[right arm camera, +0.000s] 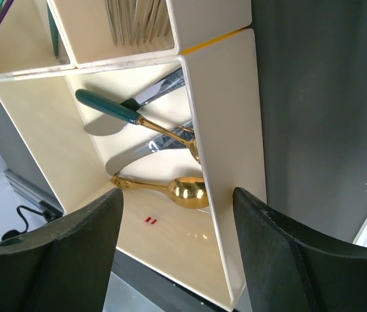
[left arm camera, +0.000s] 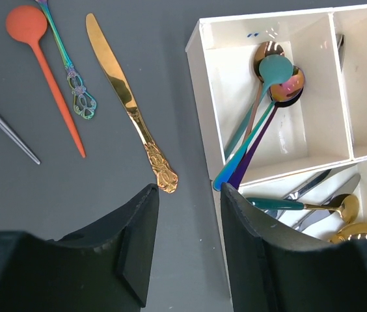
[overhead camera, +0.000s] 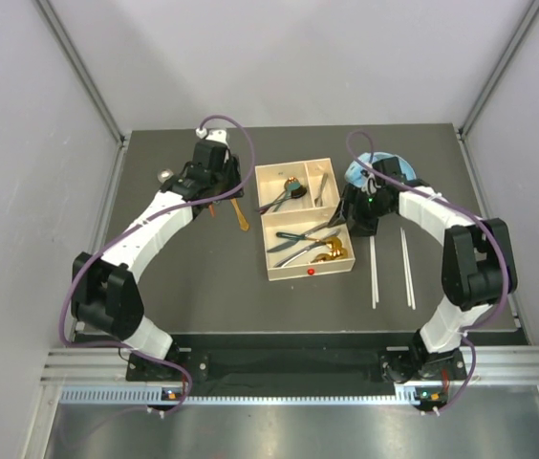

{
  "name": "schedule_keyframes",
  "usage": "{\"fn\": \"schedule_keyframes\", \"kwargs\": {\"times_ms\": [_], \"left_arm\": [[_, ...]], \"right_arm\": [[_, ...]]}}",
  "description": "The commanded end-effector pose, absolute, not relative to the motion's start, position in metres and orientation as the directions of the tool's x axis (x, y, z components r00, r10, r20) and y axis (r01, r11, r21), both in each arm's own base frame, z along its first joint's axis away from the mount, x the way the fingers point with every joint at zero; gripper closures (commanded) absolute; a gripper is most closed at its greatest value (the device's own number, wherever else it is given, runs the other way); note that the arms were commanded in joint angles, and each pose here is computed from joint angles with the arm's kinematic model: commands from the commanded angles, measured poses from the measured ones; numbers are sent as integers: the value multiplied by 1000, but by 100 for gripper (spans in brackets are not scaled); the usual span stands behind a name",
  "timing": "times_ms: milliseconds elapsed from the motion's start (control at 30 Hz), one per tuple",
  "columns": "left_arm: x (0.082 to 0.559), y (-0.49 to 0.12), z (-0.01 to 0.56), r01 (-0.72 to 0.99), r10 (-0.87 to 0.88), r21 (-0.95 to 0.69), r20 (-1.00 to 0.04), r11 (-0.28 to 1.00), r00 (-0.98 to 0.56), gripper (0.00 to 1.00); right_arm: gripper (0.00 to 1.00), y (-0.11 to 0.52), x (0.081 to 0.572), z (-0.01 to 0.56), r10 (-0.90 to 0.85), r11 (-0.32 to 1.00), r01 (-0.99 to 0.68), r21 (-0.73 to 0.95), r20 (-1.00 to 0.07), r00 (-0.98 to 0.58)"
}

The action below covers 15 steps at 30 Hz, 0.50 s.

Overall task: Sort the eating utensils into containers
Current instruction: Adjust the storage box at the center of the board.

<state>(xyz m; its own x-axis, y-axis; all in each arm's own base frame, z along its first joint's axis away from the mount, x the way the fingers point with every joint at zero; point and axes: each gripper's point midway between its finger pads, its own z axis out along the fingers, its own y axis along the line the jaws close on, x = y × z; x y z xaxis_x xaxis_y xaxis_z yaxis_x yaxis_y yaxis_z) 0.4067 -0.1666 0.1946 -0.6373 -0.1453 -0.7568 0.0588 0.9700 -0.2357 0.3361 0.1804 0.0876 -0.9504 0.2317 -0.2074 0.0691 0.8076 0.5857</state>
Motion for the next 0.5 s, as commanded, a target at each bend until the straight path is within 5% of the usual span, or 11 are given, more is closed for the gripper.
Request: {"fn": "schedule_keyframes", "kwargs": {"times_ms": [0,267,467], "left_arm": [[407,-169,198,61,-159,-253,-757,965,-633,51],[419,-149,207,-32,-177,-198,-779,980,-601,48],[443,-122,241,-136,-247,-207,-817,969,-521,47]], "right_arm": [[32,216,331,113,159,773,-20,634,-225,-961],[31,195,337,124,132,881,-36,472,-318,-939],[31,124,395,202,86,986,-34,166,-663,-744]]}}
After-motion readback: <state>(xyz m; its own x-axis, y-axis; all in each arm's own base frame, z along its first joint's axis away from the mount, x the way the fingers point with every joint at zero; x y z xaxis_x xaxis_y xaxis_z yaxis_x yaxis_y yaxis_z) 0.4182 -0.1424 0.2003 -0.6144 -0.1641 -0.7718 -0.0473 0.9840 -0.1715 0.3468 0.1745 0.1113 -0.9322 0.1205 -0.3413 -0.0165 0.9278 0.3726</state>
